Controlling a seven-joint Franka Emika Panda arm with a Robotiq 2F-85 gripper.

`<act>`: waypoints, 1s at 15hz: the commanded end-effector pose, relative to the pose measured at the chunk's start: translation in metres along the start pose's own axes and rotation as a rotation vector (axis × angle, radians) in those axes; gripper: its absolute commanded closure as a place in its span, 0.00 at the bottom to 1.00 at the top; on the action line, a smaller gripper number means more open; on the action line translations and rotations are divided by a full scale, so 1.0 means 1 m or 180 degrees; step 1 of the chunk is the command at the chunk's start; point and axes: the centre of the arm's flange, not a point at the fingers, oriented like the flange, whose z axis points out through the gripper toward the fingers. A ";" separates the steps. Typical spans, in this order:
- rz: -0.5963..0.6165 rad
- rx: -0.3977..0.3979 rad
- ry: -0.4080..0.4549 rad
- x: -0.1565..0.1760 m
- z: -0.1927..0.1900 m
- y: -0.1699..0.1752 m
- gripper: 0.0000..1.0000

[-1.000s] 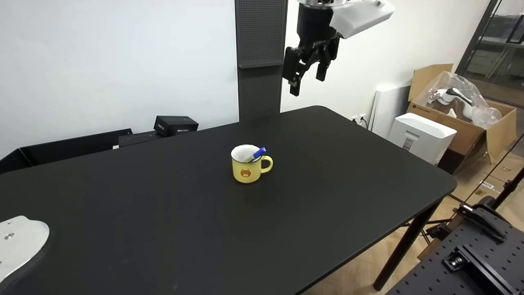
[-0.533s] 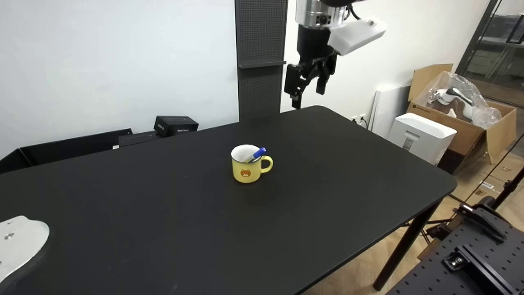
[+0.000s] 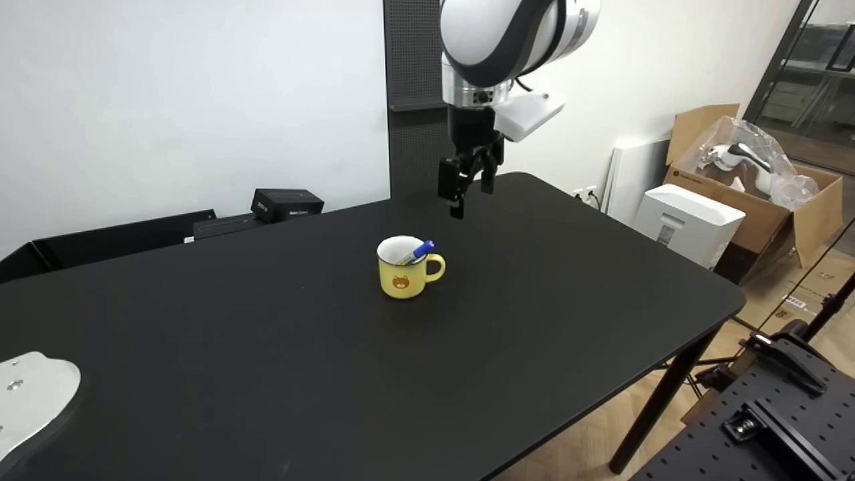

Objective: Remove the marker from the cup and put it on the table

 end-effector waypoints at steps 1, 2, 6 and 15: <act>-0.0080 0.0047 0.0000 0.009 0.004 -0.008 0.00; -0.0138 0.0090 0.0000 0.017 0.006 -0.014 0.00; -0.0215 0.0089 0.0022 0.026 0.015 -0.021 0.00; -0.0444 -0.0060 0.0057 0.047 0.053 -0.036 0.00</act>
